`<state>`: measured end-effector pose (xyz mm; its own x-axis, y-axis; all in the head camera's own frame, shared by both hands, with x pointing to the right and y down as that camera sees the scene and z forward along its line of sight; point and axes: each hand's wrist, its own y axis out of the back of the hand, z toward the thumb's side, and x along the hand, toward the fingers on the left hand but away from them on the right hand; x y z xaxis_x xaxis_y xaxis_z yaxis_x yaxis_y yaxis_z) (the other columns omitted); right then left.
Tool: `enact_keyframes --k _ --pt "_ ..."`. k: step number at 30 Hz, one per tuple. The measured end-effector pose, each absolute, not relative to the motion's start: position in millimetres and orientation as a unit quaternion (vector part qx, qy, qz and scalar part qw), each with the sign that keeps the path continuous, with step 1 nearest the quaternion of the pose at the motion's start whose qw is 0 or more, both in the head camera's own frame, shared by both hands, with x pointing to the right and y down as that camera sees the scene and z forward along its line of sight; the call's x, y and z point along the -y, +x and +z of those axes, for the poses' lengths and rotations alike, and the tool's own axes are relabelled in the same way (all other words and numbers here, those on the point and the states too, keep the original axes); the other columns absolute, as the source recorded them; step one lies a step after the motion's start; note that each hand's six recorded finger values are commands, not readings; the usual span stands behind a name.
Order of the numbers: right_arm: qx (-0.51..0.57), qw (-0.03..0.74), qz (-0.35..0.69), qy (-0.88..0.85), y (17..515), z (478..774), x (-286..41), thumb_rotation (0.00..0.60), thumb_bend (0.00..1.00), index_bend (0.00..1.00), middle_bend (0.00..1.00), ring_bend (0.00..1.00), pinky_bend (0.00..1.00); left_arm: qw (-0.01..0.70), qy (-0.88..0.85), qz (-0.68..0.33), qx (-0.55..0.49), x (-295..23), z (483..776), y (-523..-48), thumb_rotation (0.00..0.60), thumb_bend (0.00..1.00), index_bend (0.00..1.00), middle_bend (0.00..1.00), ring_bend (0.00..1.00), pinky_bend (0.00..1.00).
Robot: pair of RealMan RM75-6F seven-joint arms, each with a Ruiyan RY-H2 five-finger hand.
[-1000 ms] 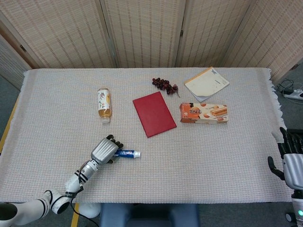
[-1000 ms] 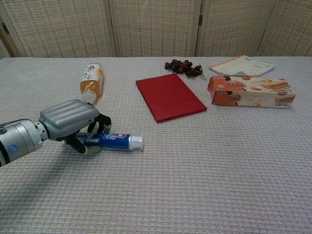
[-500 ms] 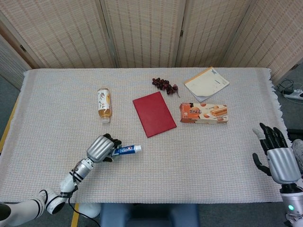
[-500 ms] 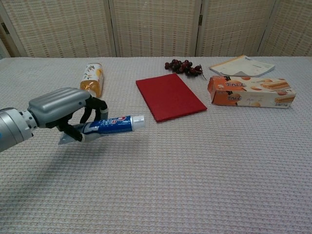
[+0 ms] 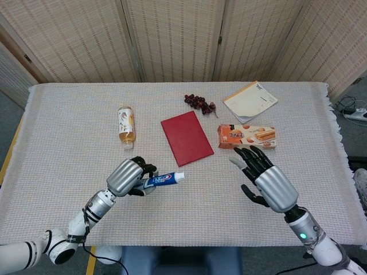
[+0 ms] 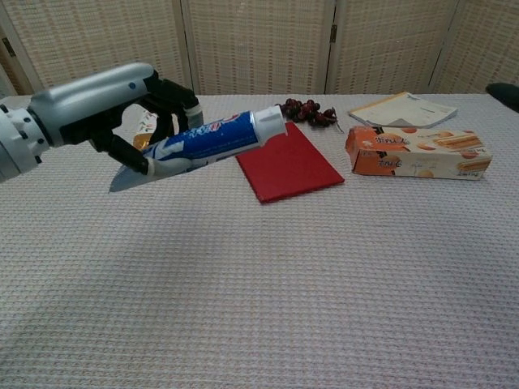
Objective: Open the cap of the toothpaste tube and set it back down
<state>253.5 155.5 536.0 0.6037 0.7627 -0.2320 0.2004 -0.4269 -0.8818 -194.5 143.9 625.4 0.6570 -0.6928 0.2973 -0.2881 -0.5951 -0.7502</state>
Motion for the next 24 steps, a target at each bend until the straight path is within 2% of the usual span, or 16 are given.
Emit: enact_keyframes --k 4,10,24 --pt "0.289 0.445 0.286 -0.798 217 534 -155 0.600 0.51 0.00 0.01 0.03 0.00 0.338 -0.849 -0.278 -0.296 -140 603 -184 0.600 0.64 0.77 0.73 0.70 0.42" --pt "0.285 0.455 0.258 -0.803 190 533 -155 0.600 0.51 0.00 0.00 0.00 0.00 0.327 -0.857 -0.263 -0.300 -137 583 -174 0.600 0.65 0.78 0.74 0.70 0.42" --pt "0.278 0.461 0.236 -0.809 155 533 -147 0.600 0.51 0.00 0.00 0.00 0.00 0.321 -0.860 -0.258 -0.300 -138 571 -172 0.600 0.66 0.78 0.74 0.71 0.41"
